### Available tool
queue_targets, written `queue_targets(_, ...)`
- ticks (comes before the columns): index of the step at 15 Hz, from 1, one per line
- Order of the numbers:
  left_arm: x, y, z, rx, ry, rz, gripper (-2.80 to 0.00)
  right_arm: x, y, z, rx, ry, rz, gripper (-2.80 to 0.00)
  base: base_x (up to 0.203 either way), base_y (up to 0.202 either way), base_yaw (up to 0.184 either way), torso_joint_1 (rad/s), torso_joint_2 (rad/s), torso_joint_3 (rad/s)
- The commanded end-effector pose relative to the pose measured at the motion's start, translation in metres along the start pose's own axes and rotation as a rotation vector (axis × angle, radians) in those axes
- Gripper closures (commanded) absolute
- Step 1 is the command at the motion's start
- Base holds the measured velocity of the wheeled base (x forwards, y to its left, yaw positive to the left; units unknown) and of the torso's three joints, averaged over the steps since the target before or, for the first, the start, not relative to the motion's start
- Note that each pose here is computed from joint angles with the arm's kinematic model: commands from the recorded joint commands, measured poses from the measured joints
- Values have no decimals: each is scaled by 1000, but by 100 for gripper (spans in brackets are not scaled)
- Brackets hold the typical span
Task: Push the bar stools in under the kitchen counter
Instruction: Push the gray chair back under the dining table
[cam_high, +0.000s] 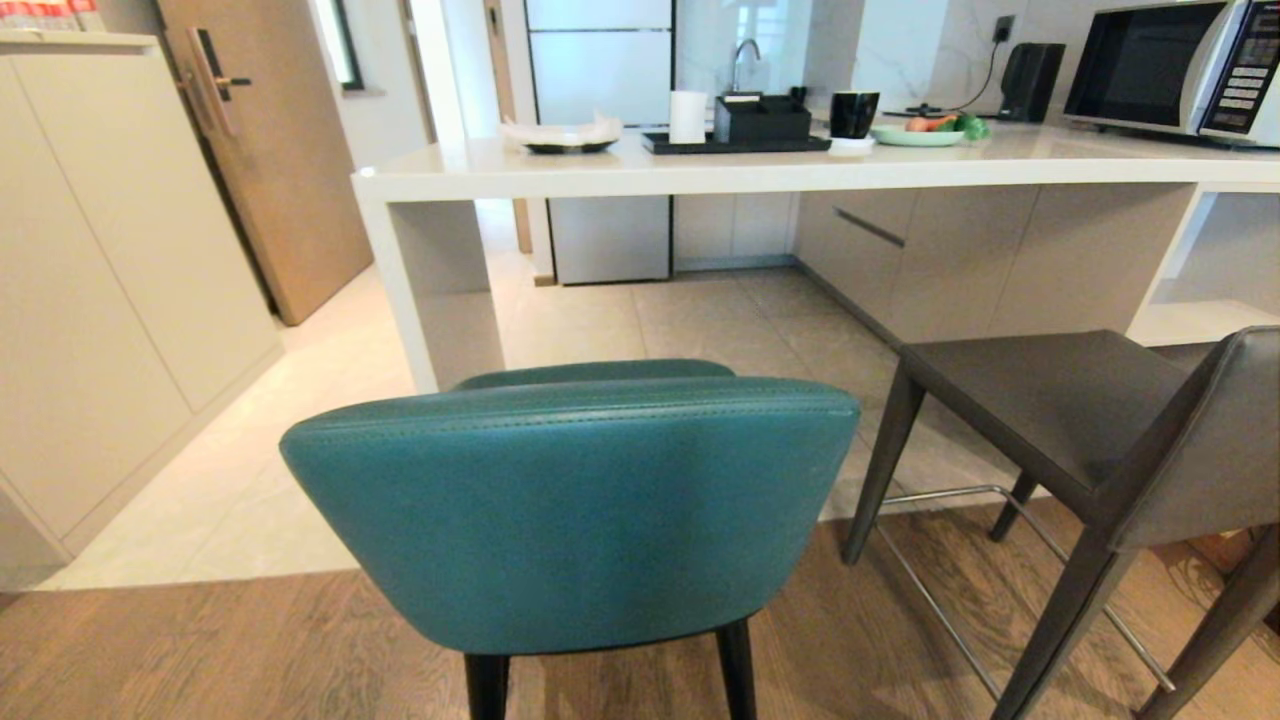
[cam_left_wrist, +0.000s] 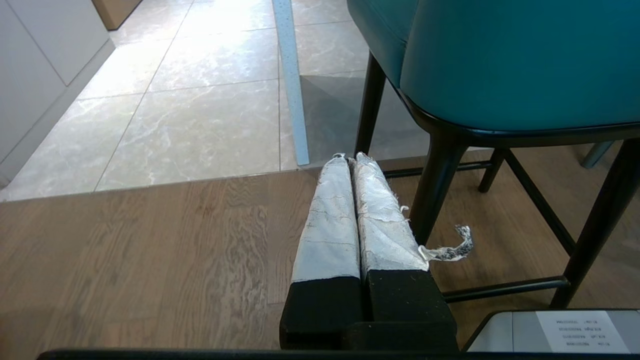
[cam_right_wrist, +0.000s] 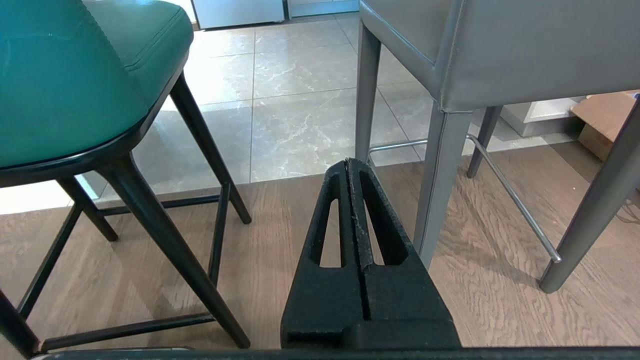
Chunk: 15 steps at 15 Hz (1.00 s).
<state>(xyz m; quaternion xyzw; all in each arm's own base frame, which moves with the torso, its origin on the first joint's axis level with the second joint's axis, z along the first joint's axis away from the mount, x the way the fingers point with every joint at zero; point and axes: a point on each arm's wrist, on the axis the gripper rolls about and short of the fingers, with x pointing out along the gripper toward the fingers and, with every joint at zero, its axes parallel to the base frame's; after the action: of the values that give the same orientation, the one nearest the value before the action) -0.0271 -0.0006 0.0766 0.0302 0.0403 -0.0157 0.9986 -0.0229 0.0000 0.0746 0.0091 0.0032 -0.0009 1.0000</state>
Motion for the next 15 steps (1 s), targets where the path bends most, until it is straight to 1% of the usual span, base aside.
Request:
queue_targets(1, 0, 0, 0, 3, 3, 0, 0, 0, 0, -1, 2, 4, -1, 0, 0, 0, 0, 0, 0, 0)
queue_targets(15, 0, 0, 0, 4, 3, -2, 0, 0, 0, -1, 3, 4, -1, 0, 0, 0, 0, 0, 0, 0)
